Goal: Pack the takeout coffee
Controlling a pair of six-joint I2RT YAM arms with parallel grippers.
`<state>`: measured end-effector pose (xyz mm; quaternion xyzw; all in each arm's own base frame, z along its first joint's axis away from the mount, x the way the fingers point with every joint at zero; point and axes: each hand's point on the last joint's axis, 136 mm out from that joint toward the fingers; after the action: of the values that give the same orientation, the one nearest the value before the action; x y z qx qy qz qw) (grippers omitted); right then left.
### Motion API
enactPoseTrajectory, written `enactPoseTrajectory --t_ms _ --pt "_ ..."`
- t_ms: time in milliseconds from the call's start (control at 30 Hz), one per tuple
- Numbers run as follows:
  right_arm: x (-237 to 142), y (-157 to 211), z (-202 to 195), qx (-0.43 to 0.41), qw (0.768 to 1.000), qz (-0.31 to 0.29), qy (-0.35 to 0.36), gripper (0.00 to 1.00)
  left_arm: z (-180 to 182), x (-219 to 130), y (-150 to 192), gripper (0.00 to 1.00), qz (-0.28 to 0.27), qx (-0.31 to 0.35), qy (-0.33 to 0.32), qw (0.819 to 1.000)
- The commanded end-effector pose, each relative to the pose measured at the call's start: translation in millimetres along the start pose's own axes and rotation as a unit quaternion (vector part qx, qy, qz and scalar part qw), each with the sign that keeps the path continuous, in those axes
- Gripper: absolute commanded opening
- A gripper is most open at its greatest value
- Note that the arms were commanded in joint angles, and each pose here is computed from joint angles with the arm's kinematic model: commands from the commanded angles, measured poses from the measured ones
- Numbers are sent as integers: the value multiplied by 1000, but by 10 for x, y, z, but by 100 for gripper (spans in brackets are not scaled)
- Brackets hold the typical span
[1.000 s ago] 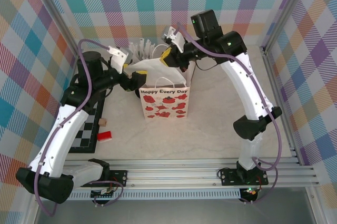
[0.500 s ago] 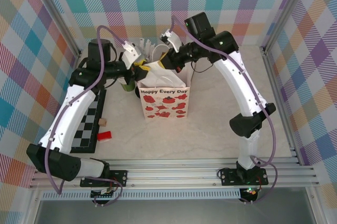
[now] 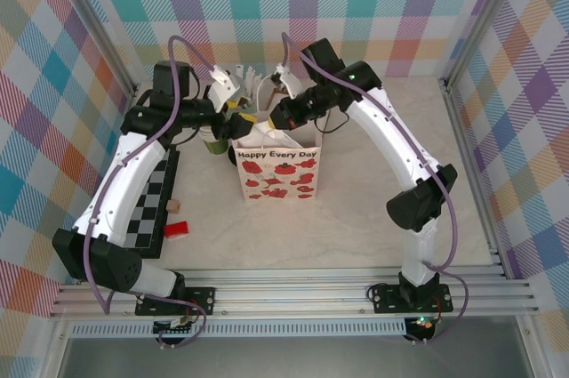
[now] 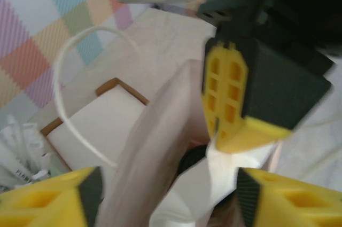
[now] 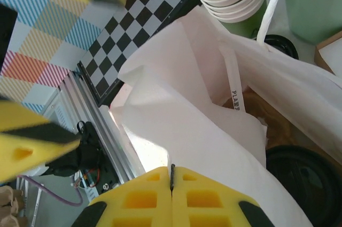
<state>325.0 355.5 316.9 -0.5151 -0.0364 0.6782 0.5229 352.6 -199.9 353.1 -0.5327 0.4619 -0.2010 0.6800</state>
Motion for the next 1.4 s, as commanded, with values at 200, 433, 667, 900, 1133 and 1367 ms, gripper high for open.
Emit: enactPoseTrajectory --t_ms 200,433,667,900,1133,1367 --pt "286 18 -75 5 1000 21 -9 3 669 -719 98 100 -118 -321 -287 895" --pt "506 123 -65 -51 997 54 -35 4 724 -1001 1204 100 -24 -508 -440 740" --pt "694 204 -185 -111 991 69 22 6 584 -818 1815 100 20 -582 -446 680" --pt "648 309 -471 -124 981 104 105 11 547 -585 2087 100 57 -605 -432 666" --pt "257 105 -98 -140 986 48 77 32 519 -460 2197 100 80 -610 -424 664" --pt "-278 -160 -149 -56 985 -35 157 67 486 -369 2259 100 94 -613 -418 664"
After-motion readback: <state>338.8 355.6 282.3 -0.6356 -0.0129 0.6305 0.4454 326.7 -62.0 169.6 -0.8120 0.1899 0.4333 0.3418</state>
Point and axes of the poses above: each hand's point on the last joint's axis, 136 mm out from that joint toward the fingers, its own x axis out along the fingers, its own z axis along the line the jaws close on, y = z × x, and after that the axes turned 4 degrees about -x, right-handed
